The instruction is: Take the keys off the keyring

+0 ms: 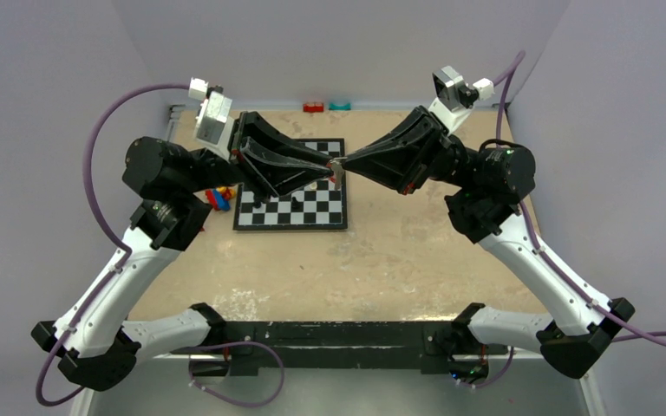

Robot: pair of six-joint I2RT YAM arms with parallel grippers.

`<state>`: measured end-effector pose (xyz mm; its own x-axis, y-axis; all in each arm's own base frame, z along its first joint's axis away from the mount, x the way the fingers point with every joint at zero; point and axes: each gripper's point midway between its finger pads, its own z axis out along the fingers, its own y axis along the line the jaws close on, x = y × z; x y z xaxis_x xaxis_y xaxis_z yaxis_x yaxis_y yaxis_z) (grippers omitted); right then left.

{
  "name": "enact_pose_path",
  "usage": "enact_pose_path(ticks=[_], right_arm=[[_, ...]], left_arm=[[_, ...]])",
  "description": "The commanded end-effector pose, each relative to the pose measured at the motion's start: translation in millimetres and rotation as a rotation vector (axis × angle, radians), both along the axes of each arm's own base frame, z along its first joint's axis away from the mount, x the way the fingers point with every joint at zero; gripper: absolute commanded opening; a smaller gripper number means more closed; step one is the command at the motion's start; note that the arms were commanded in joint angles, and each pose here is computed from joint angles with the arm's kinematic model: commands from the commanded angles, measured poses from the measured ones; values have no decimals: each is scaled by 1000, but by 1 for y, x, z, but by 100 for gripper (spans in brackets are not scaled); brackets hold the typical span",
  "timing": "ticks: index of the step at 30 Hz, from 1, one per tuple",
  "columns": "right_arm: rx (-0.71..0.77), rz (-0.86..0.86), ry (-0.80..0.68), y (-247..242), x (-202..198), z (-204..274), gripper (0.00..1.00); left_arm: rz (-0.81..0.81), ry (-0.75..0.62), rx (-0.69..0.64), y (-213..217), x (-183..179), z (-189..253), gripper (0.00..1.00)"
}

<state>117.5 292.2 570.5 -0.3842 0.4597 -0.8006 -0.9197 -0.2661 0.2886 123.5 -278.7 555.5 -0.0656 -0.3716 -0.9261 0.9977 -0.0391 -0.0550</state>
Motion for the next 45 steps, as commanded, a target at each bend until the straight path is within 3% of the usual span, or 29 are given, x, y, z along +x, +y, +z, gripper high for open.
enact_pose_path(ticks=[1, 14, 23, 35, 45], right_arm=[[46, -12, -37, -7, -7, 16, 0], [42, -14, -34, -7, -6, 12, 0], [32, -7, -27, -4, -5, 9, 0], [19, -5, -13, -3, -3, 3, 0], [18, -7, -14, -2, -3, 3, 0]], left_arm=[[-8, -61, -46, 8, -11, 21, 24], [2, -67, -38, 9, -12, 22, 25], [3, -65, -38, 9, -11, 23, 15], [15, -65, -31, 9, -9, 22, 12], [27, -64, -27, 11, -9, 22, 21]])
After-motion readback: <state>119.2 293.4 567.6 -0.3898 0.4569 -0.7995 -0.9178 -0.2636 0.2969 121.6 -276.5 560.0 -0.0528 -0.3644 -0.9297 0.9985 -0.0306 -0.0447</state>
